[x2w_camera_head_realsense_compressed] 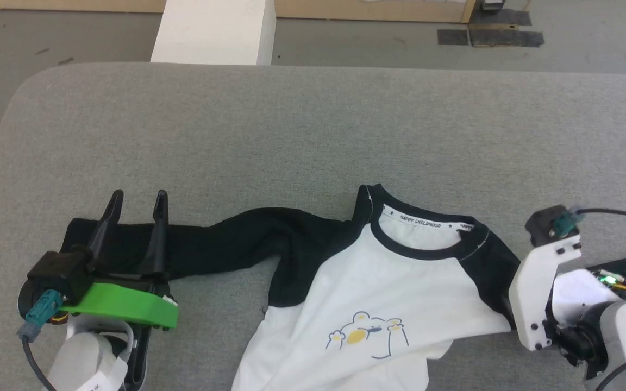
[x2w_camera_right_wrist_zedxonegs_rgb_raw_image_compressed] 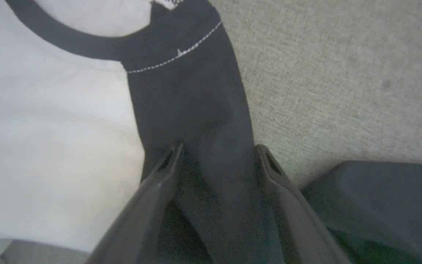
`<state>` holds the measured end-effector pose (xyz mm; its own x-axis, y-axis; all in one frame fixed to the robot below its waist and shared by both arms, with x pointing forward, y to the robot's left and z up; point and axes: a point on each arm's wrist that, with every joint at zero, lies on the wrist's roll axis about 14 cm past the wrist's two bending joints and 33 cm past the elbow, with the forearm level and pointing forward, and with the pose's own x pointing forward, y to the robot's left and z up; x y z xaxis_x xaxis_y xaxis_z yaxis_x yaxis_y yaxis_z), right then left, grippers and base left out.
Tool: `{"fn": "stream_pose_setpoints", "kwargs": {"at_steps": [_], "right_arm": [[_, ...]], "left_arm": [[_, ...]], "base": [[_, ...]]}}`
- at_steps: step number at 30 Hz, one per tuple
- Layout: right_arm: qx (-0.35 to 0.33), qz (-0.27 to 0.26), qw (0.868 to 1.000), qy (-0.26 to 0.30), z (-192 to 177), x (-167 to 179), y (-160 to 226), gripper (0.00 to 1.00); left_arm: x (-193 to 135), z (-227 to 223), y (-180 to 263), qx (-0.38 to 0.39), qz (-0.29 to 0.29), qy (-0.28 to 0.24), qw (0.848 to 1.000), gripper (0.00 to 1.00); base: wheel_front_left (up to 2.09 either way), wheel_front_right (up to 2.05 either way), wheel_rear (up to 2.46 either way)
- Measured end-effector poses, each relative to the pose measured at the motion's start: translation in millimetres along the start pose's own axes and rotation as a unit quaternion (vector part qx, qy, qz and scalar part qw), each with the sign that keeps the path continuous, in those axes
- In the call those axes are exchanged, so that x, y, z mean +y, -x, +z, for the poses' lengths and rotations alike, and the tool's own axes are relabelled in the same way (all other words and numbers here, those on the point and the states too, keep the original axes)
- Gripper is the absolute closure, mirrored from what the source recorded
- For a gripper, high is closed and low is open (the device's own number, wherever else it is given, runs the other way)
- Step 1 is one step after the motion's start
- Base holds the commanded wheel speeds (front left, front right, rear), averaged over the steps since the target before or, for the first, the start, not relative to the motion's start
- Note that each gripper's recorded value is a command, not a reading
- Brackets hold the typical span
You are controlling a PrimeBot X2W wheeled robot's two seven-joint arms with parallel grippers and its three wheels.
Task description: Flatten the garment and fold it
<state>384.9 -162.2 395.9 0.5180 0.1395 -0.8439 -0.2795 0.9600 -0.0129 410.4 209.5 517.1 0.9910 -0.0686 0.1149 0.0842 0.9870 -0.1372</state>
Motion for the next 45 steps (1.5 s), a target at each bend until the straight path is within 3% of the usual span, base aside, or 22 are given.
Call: {"fn": "stream_pose_setpoints", "kwargs": {"at_steps": [8,9,10,11,18,22,25,28,33,40,45], "right_arm": [[0.052,0.0,0.998,0.021,-18,0,-11,0.0],[0.055,0.001,0.998,0.019,-19,0,-12,0.29],[0.057,0.002,0.998,0.019,-19,0,-12,0.89],[0.058,0.004,0.998,0.018,-19,1,-12,1.0],[0.024,0.008,1.0,-0.014,-7,-4,-8,1.0],[-0.01,-0.006,1.0,-0.029,7,-16,0,1.0],[-0.021,-0.011,0.999,-0.033,13,-19,4,1.0],[-0.022,-0.011,0.999,-0.033,14,-19,5,1.0],[-0.015,-0.003,0.999,-0.035,12,-12,1,1.0],[-0.006,-0.003,0.999,-0.043,7,-15,-4,1.0],[0.0,-0.01,0.998,-0.059,2,-22,-8,1.0]], "left_arm": [[3,-7,4,0.012,0.005,0.003,1.0,0.0],[2,-9,4,0.015,0.004,0.003,1.0,0.0],[2,-10,4,0.016,0.003,0.003,1.0,0.0],[2,-11,4,0.018,0.003,0.004,1.0,0.0],[-16,-16,0,0.028,-0.024,0.024,0.999,0.0],[-53,-9,-21,0.046,-0.09,0.027,0.994,0.0],[-91,-15,-38,0.105,-0.153,0.029,0.982,0.0],[-128,-42,-42,0.221,-0.217,0.015,0.951,0.0],[-156,-81,-35,0.393,-0.28,-0.06,0.874,0.0],[-146,-122,-35,0.487,-0.286,-0.174,0.807,0.0],[-150,-151,-17,0.534,-0.305,-0.194,0.764,0.0]], "base": [[0.0,0.0,0.0],[0.0,0.0,0.0],[0.0,0.0,0.0],[0.0,0.0,0.0],[0.0,0.0,0.0],[0.0,0.0,0.0],[0.0,0.0,0.0],[0.0,0.0,0.0],[0.0,0.0,0.0],[0.0,0.0,0.0],[0.0,0.0,0.0]]}}
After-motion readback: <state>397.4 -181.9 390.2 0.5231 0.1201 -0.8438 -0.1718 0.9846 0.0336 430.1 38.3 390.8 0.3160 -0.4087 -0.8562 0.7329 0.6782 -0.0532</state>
